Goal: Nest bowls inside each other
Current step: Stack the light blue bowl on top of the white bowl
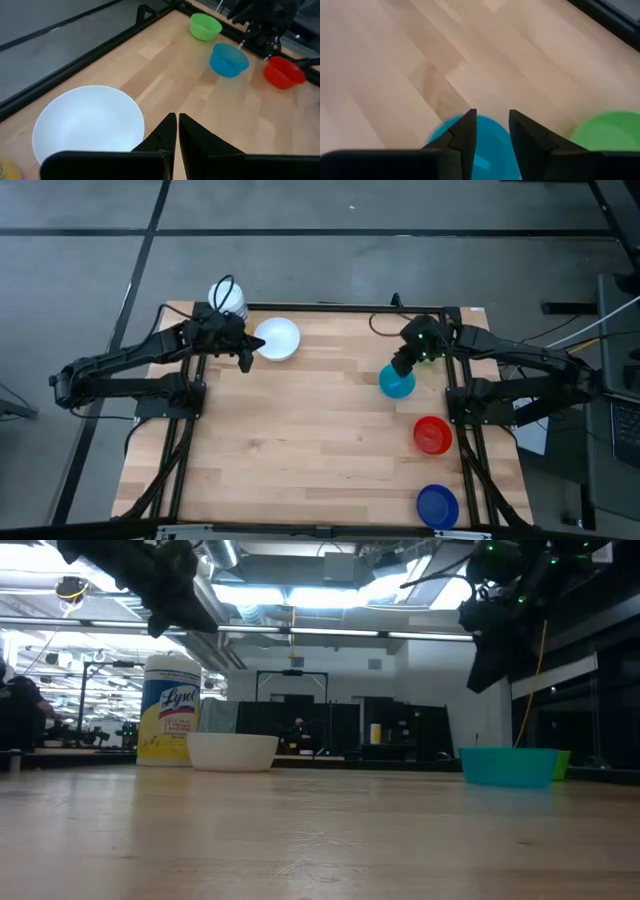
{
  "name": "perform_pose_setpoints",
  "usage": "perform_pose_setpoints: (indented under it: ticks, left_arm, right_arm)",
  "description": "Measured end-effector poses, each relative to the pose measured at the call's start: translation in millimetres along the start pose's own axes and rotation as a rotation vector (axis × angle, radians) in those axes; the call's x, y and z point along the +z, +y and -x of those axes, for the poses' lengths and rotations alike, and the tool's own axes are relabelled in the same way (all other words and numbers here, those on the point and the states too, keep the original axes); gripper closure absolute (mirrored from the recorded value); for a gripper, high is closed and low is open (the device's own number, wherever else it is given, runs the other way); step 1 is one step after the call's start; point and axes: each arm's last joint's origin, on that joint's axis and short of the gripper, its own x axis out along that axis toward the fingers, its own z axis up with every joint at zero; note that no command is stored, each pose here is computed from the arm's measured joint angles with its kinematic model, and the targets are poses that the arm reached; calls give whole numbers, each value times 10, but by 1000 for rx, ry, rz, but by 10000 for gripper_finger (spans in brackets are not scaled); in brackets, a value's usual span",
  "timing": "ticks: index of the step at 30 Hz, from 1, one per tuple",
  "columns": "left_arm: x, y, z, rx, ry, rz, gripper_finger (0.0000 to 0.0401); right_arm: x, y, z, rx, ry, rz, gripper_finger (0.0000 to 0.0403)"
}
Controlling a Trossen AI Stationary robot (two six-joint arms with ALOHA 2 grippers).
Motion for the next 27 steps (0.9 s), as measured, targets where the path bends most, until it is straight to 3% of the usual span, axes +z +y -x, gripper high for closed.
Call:
perform_pose_setpoints:
  ticks: [6, 11, 17, 21, 27]
  left_arm:
    - [-15, 15, -118, 14, 43, -5, 386]
    - [-25, 17, -216, 1, 73, -30, 386]
    - [-29, 6, -299, -47, 98, -28, 386]
    - [-36, -1, -312, -76, 112, -26, 386]
    - [-34, -6, -311, -90, 111, -33, 386]
  right_arm:
    - [129, -78, -223, 93, 34, -110, 285]
    - [92, -46, -556, 151, 201, -93, 291]
    - [105, -1, -834, 194, 245, -90, 278]
    - [111, -16, -902, 196, 253, -105, 268]
    - [119, 32, -828, 296, 273, -188, 270]
